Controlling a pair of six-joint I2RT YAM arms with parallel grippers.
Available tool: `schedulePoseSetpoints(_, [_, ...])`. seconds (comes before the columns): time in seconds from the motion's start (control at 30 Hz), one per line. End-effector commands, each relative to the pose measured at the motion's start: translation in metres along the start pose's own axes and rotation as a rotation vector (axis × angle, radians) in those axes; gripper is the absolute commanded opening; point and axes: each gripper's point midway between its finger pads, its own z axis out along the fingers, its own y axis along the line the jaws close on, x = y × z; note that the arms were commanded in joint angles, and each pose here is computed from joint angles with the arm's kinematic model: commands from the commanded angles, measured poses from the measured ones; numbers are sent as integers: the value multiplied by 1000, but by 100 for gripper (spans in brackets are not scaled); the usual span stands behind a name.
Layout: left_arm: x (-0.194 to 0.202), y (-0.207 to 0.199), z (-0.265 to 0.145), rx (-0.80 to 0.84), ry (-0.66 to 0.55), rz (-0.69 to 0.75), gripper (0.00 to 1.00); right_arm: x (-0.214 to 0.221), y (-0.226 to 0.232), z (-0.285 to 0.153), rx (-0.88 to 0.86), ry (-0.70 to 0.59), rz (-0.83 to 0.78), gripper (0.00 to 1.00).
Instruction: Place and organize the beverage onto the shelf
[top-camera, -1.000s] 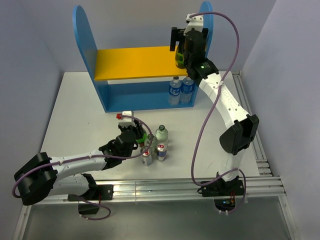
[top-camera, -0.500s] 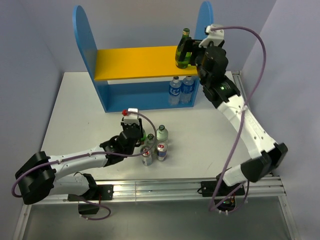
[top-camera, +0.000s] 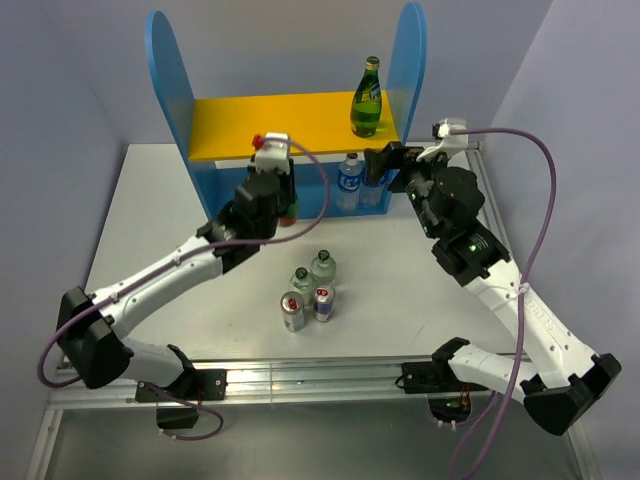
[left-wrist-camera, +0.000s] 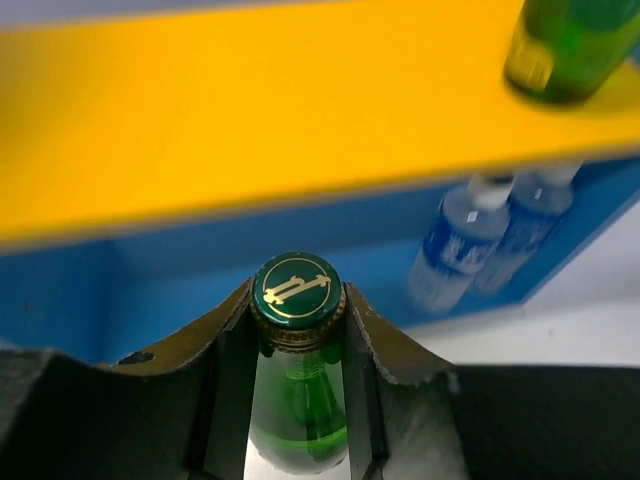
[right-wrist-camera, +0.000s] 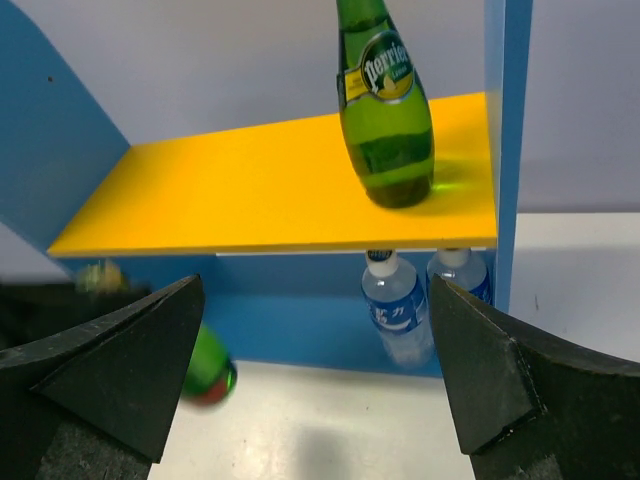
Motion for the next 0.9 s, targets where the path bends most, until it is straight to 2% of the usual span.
schedulePoseSetpoints(0.0, [-124,-16,3,86,-228,-51,0,-14,2,-14,-18,-59,29,100])
schedulePoseSetpoints(0.1, [-147,-27,15,103,-240,-21,0,-11,-9,-17,28,-66,16,100])
schedulePoseSetpoints(0.13, [-176,-32,10,136,-275,-37,0,-13,-12,-20,37,-74,17,100])
schedulePoseSetpoints(0.2, [-190,-39,19,150,-294,3,0,-15,-14,-22,44,-95,26,100])
schedulePoseSetpoints(0.23, [-210,-41,14,171,-312,7,0,-14,-15,-23,49,-95,24,100])
schedulePoseSetpoints(0.27, [-208,-47,23,177,-300,20,0,-12,-17,-23,53,-96,25,100])
schedulePoseSetpoints(0.3, [-233,-47,16,186,-340,-1,0,-12,-17,-23,56,-97,25,100])
schedulePoseSetpoints(0.33, [-227,-56,25,207,-316,19,0,-11,-20,-23,68,-95,20,100])
schedulePoseSetpoints(0.4, [-251,-56,20,219,-362,3,0,-10,-21,-24,73,-92,19,100])
schedulePoseSetpoints(0.6, [-271,-66,39,247,-417,7,0,-12,-24,-26,85,-104,16,100])
schedulePoseSetpoints(0.87, [-264,-76,85,304,-477,7,0,-15,-27,-30,93,-116,15,100])
